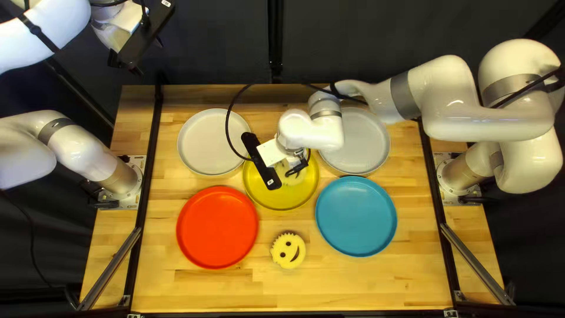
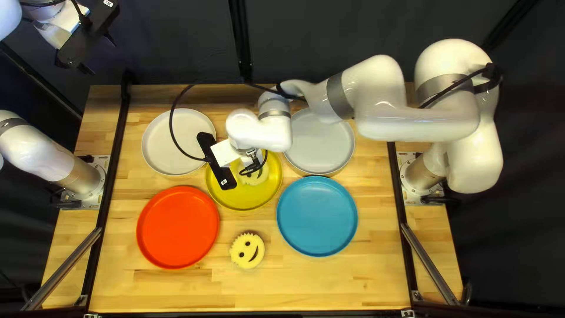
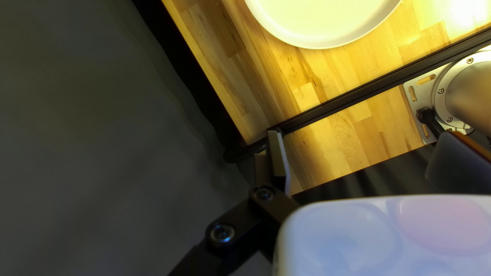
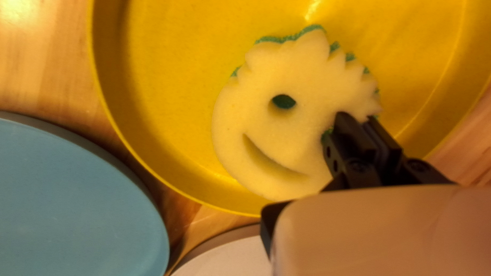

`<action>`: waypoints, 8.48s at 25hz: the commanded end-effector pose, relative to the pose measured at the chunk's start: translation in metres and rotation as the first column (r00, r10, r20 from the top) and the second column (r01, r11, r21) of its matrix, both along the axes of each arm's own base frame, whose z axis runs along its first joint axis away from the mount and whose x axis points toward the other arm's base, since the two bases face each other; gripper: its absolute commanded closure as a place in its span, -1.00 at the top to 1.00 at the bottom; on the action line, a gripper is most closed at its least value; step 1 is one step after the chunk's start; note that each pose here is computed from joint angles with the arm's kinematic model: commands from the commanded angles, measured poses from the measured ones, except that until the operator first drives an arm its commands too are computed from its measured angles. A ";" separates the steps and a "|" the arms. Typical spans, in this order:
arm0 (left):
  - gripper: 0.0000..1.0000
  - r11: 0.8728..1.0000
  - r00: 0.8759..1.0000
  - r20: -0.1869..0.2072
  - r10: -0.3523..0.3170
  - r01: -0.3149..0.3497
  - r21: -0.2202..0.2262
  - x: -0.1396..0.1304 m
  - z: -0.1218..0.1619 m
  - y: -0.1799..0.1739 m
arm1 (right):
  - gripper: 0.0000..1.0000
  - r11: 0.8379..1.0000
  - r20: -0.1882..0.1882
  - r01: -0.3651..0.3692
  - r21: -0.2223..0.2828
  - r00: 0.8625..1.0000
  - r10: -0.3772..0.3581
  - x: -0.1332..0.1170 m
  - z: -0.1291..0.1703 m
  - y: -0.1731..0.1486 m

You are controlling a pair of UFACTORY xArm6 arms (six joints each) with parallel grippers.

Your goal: Pick up sponge and scrub the plate

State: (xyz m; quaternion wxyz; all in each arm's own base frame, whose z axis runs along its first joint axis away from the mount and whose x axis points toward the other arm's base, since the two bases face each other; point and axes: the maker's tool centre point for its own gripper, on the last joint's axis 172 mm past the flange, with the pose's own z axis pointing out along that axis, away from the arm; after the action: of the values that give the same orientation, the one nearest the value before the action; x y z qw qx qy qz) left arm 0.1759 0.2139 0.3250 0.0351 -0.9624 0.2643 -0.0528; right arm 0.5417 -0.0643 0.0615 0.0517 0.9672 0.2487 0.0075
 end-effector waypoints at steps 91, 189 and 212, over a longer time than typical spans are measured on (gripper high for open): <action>1.00 1.000 1.000 0.000 0.000 0.000 0.000 0.000 0.000 0.000 | -1.00 0.987 -0.061 0.126 0.100 0.991 -0.120 0.052 -0.014 0.032; 1.00 1.000 1.000 0.000 0.000 0.000 0.000 0.000 0.000 0.000 | -1.00 0.994 -0.039 0.093 0.061 0.995 -0.091 0.049 -0.014 -0.005; 1.00 1.000 1.000 0.000 0.000 0.000 0.000 0.000 0.000 0.000 | -1.00 0.999 0.027 0.004 0.040 1.000 -0.005 0.016 0.002 0.066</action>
State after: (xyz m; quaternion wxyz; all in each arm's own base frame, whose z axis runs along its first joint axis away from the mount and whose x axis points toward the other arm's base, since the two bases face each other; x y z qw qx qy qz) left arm 0.1759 0.2139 0.3250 0.0350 -0.9624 0.2643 -0.0528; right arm 0.5600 -0.0098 0.0589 0.0294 0.9704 0.2388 0.0204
